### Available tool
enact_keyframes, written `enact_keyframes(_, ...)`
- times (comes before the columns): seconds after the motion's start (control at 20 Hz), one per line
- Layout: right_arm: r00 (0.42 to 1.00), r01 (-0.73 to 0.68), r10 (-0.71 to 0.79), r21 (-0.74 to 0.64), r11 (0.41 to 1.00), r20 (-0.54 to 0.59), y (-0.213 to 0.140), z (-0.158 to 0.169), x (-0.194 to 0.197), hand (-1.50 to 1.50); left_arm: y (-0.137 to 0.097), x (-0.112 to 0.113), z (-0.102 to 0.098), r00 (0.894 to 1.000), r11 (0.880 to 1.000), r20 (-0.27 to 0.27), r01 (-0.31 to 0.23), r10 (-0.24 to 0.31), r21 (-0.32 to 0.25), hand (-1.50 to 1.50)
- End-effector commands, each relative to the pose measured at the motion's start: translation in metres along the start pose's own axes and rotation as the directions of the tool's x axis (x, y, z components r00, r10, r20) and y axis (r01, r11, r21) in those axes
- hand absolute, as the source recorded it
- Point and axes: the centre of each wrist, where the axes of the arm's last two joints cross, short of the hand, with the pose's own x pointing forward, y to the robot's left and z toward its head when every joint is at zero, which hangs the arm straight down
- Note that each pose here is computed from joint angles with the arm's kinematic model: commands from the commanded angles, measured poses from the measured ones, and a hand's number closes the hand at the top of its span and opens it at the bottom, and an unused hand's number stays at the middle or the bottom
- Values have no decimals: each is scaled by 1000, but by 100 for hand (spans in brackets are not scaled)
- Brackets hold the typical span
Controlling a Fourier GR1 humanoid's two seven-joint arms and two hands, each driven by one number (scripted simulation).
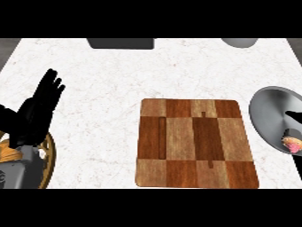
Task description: Pick the cupcake from the cutting board and place it in the pan
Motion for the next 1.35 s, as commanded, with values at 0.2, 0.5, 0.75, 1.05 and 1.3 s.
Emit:
enact_keyframes(0.2,914,405,-403,-119,907,43,-37,10,-34,-150,6,5,-7,1000,1000,2,-4,4,23,0)
enact_keyframes(0.5,825,564,-559,-101,819,77,-97,64,-104,-150,15,-8,9,1000,999,-10,3,-2,33,0)
enact_keyframes(0.75,745,665,-659,-41,745,105,-136,95,-132,-150,22,-6,5,1000,1000,-16,3,-2,30,0)
enact_keyframes(1.05,767,635,-629,-8,773,126,-133,138,-158,-150,1,0,7,1000,1000,-13,-2,3,16,0)
enact_keyframes(1.3,798,600,-594,-35,800,105,-152,146,-162,-150,23,10,4,1000,1000,-1,10,-10,20,0)
